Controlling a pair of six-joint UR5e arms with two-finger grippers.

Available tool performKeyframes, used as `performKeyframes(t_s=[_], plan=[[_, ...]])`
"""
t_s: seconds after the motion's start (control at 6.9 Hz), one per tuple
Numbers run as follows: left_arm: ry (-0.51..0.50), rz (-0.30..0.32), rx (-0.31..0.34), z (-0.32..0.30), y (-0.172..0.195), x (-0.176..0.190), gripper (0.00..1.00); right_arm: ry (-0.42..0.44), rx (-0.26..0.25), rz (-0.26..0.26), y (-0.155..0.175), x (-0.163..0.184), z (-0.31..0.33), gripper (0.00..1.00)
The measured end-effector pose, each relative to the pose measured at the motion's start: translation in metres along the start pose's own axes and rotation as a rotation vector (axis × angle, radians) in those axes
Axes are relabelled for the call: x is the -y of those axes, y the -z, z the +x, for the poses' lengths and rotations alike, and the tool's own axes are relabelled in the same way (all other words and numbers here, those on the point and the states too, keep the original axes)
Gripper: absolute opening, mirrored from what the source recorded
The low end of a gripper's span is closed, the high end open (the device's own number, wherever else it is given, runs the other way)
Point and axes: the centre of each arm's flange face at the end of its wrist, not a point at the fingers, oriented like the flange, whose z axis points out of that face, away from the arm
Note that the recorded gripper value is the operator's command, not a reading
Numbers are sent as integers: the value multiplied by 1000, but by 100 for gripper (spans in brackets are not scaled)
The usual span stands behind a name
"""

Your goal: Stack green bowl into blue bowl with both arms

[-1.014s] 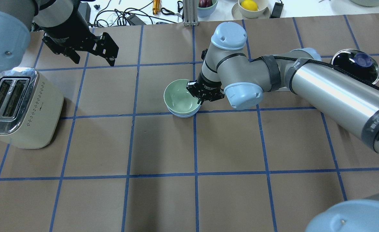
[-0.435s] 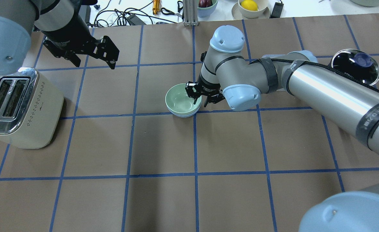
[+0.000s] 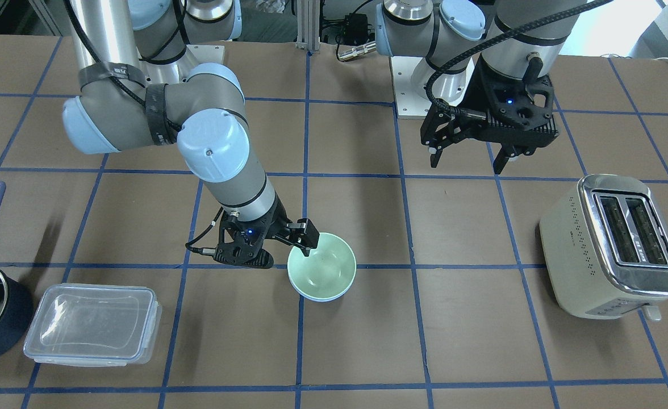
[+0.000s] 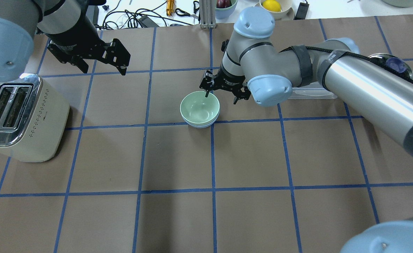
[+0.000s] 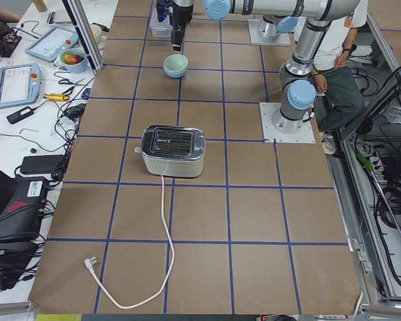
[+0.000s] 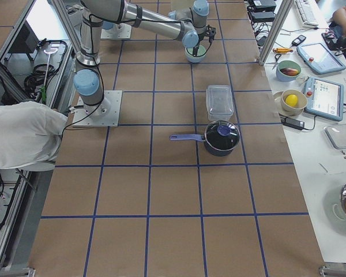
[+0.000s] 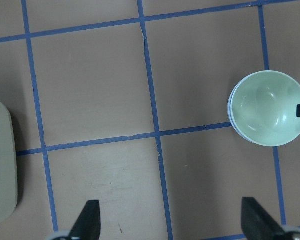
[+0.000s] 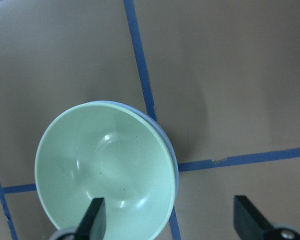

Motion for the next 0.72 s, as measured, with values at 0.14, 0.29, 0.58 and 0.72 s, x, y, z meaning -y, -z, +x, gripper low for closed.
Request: performKeyframes(t_s=[0.14, 0.29, 0.58, 0.72], plan=[[-4, -1, 0, 0, -1, 1, 100, 2, -42, -27, 47, 8, -2, 100], [0, -4, -2, 0, -3, 2, 100, 20, -96, -70, 98, 9, 4, 100], [6, -6, -3, 0, -4, 3, 100, 49, -141, -124, 179, -11, 27, 96], [12, -2, -2, 0, -2, 3, 100, 94, -158, -130, 205, -23, 42, 90]])
